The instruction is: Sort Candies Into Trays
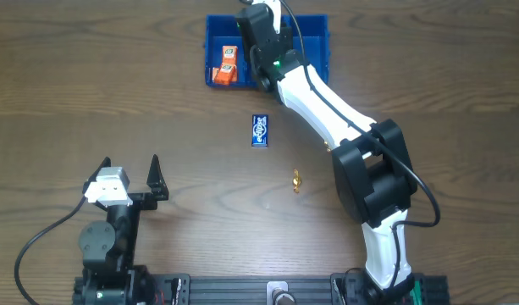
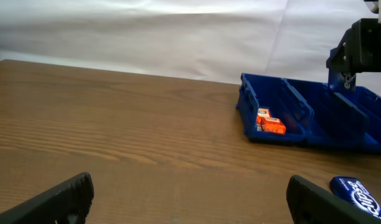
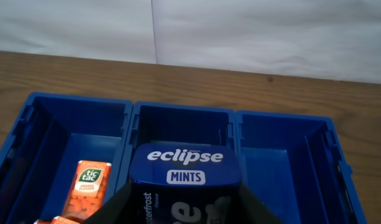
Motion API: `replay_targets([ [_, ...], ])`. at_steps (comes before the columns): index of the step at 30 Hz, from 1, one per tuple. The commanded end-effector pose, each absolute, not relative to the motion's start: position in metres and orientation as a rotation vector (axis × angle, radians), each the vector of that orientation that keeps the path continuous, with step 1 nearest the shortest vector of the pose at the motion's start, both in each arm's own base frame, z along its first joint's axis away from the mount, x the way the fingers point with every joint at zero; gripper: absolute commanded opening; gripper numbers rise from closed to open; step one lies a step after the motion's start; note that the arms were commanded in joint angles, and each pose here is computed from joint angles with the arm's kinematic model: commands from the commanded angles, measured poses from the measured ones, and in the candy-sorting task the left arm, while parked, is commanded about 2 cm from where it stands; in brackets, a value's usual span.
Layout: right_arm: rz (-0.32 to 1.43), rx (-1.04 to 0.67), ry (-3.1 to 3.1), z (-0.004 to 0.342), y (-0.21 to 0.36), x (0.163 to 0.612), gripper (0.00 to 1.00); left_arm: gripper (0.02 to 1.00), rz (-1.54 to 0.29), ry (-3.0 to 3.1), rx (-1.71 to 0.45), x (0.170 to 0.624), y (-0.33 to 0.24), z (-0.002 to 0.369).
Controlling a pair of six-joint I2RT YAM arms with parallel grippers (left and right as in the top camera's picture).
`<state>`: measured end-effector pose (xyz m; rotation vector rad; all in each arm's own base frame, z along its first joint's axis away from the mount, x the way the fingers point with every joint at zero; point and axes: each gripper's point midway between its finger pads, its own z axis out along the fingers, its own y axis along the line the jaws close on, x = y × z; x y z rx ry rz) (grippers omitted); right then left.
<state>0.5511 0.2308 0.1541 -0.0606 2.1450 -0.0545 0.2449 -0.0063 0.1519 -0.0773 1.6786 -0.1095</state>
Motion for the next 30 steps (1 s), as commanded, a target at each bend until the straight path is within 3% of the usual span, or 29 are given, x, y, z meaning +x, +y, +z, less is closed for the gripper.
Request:
replay_targets([
  [1,-0.080,-0.055,2.130,0.151,0.230,0.556,0.194,0.998,-0.111,1.730,-0.072,0.244,-0.007,0.136],
  [10,-0.072,-0.050,2.118,0.154,0.231,0.557,0.200,0.998,-0.111,1.730,-0.072,0.244,-0.007,0.136],
  [13,-0.069,-0.048,2.112,0.155,0.231,0.558,0.244,0.998,-0.111,1.730,-0.072,0.244,-0.007,0.136],
  [15,-0.068,-0.047,2.112,0.155,0.232,0.558,0.406,0.998,-0.111,1.730,-0.071,0.244,-0.007,0.136],
  [16,-0.068,-0.047,2.112,0.155,0.232,0.558,0.632,0.998,-0.111,1.730,-0.072,0.244,-0.007,0.136],
  [20,-0.068,-0.048,2.112,0.156,0.231,0.558,0.934,0.998,-0.111,1.730,-0.072,0.244,-0.007,0.136],
  [25,-0.044,-0.046,2.091,0.174,0.233,0.555,0.956,0.998,-0.111,1.730,-0.072,0.244,-0.007,0.136],
  [30,-0.022,-0.075,2.086,0.222,0.236,0.528,0.956,0.998,-0.111,1.730,-0.072,0.244,-0.007,0.136],
])
